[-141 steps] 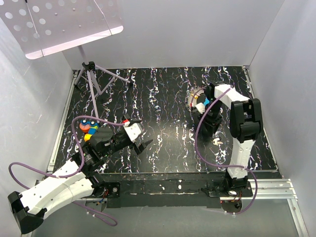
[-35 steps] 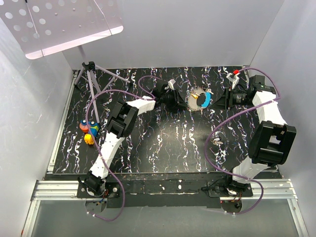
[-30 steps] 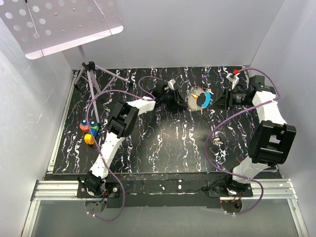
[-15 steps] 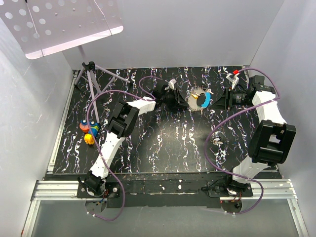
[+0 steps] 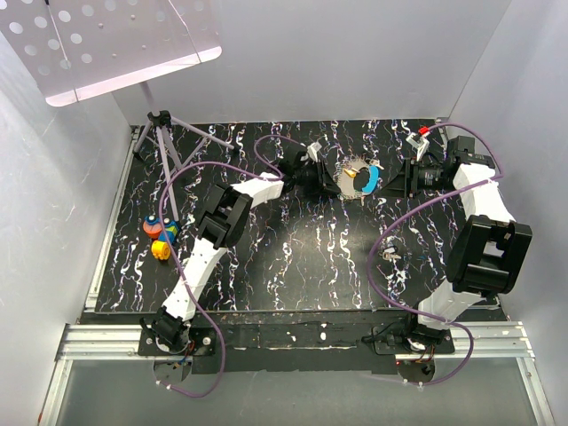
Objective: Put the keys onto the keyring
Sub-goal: Move the keyring to the center of the board.
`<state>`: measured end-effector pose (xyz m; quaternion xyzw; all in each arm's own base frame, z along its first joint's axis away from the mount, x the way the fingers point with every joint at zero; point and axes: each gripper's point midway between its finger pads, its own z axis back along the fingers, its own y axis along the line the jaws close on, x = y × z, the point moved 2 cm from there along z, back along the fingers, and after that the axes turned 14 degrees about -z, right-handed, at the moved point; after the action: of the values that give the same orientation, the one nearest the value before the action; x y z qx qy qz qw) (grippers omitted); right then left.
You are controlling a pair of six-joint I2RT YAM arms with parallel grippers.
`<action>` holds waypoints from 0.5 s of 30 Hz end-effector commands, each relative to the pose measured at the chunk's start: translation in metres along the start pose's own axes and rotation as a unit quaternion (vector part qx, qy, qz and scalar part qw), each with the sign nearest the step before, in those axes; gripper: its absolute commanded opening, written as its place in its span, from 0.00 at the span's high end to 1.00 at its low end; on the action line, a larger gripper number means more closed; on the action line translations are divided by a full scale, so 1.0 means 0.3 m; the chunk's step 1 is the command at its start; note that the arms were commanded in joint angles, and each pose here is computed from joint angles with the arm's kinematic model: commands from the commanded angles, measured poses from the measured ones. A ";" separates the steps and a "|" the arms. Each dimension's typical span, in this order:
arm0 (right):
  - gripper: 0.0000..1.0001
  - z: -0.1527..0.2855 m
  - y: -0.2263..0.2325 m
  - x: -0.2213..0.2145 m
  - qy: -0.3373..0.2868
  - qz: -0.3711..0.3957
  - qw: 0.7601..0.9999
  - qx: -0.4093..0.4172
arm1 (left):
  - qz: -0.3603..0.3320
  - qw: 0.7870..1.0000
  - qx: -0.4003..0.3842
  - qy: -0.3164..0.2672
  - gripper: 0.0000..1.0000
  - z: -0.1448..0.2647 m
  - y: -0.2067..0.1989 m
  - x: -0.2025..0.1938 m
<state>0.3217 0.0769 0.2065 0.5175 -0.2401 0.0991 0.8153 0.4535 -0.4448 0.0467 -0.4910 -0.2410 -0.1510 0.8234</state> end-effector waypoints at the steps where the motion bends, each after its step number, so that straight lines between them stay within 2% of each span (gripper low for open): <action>1: 0.51 0.009 0.025 0.039 -0.009 0.014 1.000 0.016 | -0.022 1.000 0.019 0.001 0.86 0.006 -0.012 0.016; 7: 0.51 0.008 0.023 0.037 -0.007 0.012 1.000 0.017 | -0.031 0.999 0.013 -0.007 1.00 0.016 -0.036 0.038; 11: 0.51 0.009 0.023 0.035 -0.007 0.014 1.000 0.016 | -0.047 0.999 0.008 -0.016 1.00 0.042 -0.072 0.059; 15: 0.51 0.008 0.027 0.025 -0.001 0.020 1.000 0.018 | -0.112 0.993 0.001 -0.044 1.00 0.109 -0.139 0.100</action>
<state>0.3229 0.0766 0.2050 0.5194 -0.2360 0.0989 0.8153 0.4522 -0.4424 0.0446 -0.4759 -0.2599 -0.1737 0.8221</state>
